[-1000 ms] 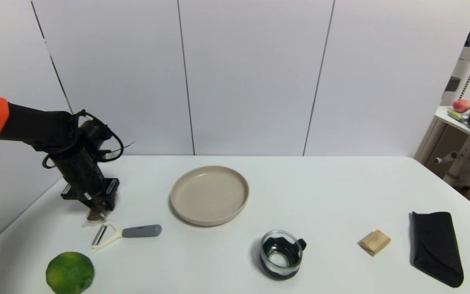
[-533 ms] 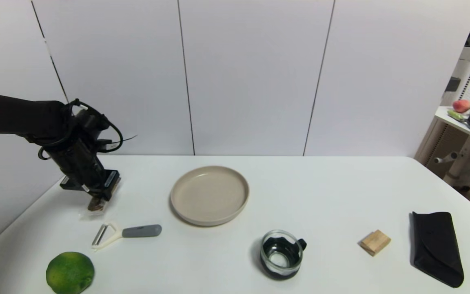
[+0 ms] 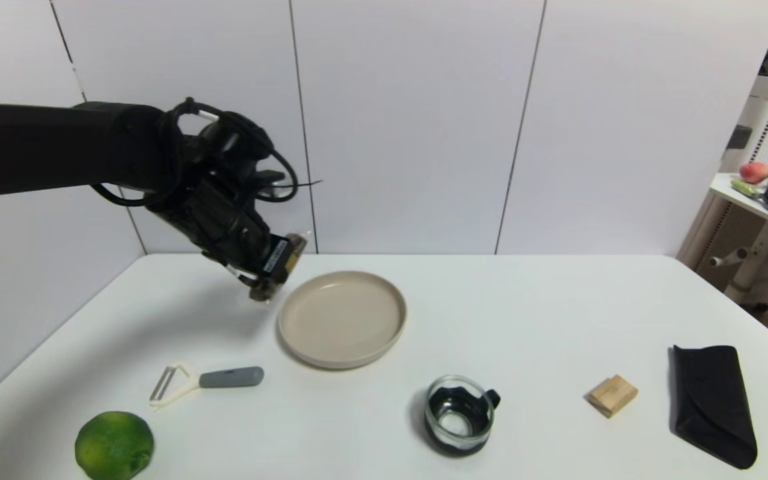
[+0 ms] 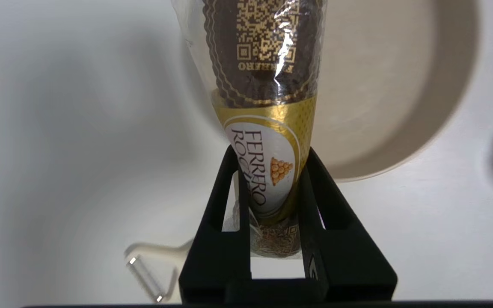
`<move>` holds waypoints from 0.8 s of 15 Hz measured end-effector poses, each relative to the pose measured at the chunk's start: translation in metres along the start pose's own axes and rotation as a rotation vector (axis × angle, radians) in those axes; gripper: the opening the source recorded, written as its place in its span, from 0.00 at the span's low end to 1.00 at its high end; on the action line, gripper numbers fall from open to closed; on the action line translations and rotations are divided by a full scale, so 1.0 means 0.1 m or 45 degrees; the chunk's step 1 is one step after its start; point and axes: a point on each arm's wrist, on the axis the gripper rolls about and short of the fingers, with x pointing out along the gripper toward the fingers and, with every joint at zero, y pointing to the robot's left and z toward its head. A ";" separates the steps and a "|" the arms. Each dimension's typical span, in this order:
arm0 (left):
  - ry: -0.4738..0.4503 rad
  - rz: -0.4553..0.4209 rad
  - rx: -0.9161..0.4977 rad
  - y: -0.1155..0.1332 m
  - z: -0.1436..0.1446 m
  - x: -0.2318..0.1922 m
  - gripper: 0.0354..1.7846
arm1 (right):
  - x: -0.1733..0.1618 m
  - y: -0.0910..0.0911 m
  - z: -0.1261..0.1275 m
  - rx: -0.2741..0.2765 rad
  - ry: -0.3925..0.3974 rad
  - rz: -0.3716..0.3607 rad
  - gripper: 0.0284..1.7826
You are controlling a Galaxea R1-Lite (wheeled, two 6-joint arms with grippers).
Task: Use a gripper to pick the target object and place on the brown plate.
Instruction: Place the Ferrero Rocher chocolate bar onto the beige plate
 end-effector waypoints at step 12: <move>-0.012 -0.103 0.147 -0.53 0.05 0.31 0.66 | 0.00 0.00 0.00 -0.001 0.001 0.000 0.95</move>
